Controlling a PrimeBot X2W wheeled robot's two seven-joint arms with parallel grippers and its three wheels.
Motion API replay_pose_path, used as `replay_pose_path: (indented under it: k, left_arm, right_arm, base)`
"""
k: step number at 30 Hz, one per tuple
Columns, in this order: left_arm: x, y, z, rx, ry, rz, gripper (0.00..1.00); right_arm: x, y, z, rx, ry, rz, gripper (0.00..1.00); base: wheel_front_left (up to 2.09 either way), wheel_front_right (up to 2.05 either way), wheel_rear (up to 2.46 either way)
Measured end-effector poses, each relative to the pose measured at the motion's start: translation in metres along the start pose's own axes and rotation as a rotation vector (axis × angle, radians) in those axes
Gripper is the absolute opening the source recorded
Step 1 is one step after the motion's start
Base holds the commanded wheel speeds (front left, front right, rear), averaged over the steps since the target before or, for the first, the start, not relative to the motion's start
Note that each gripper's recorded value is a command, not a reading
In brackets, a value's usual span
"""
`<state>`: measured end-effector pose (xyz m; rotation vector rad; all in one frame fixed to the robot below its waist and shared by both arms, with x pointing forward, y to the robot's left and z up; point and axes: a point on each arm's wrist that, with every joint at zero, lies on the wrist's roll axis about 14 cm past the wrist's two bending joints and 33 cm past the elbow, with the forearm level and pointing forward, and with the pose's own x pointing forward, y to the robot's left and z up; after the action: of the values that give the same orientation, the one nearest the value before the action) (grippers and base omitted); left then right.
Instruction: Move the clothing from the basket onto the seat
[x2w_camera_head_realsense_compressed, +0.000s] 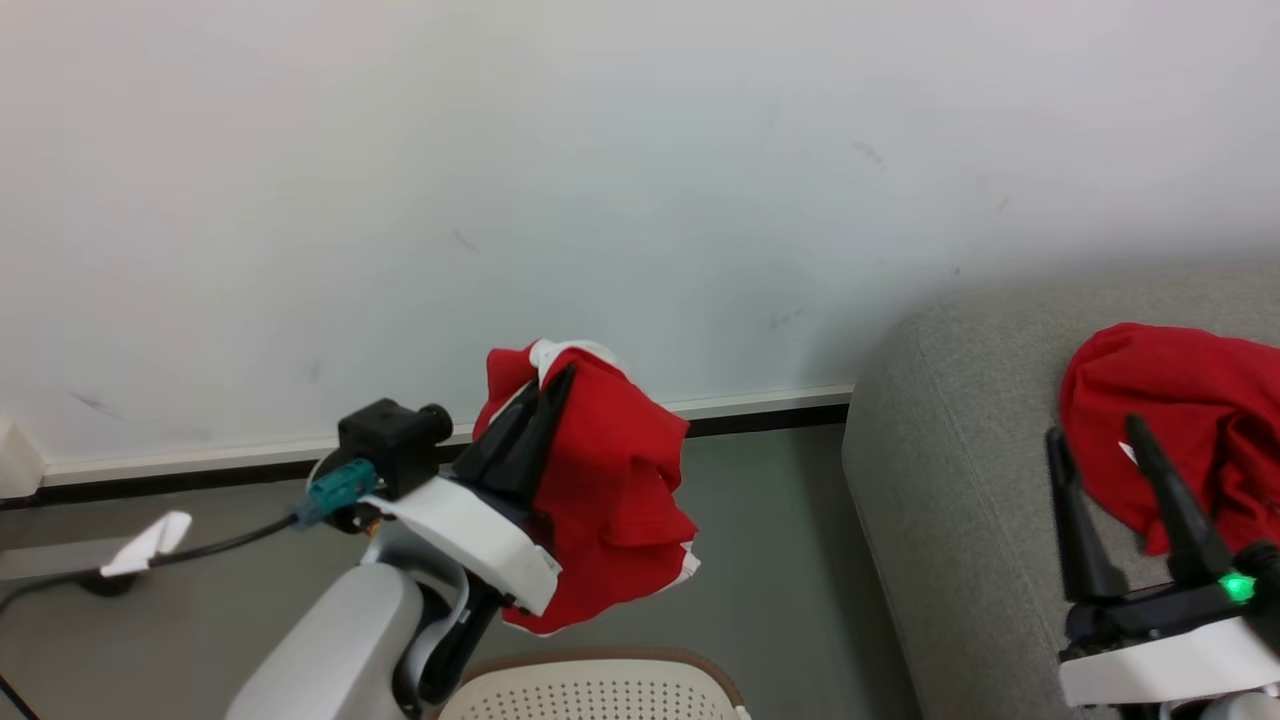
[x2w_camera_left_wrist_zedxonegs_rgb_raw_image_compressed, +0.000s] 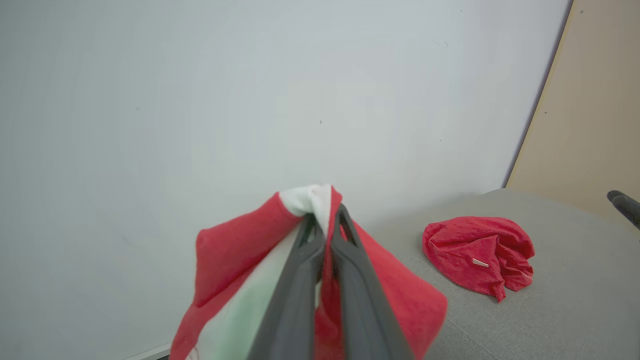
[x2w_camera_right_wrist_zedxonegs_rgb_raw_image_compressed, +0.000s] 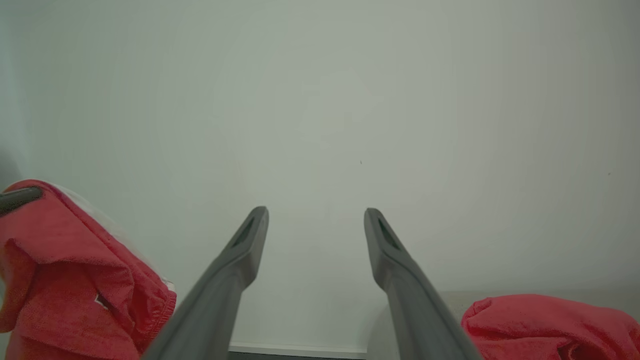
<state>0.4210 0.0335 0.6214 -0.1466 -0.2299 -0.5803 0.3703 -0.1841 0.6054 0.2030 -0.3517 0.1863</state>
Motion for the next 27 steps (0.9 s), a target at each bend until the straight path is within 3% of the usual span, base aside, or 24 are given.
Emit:
replay_pose_path:
  k: [9, 15, 27]
  left_arm:
    - [0.003, -0.002, 0.022, 0.014, -0.031, -0.007, 0.00]
    - [0.001, -0.004, 0.024, 0.016, -0.030, -0.011, 0.00]
    - [-0.009, -0.017, 0.033, 0.027, -0.041, -0.040, 0.00]
  right_arm:
    - [-0.003, 0.042, -0.027, 0.050, 0.081, 0.121, 1.00]
    - [-0.012, 0.095, -0.060, 0.086, 0.192, 0.280, 1.00]
    - [-0.019, 0.158, -0.112, 0.059, 0.362, 0.492, 1.00]
  base:
    - [0.00, 0.00, 0.00]
    - [0.00, 0.00, 0.00]
    - [0.00, 0.00, 0.00]
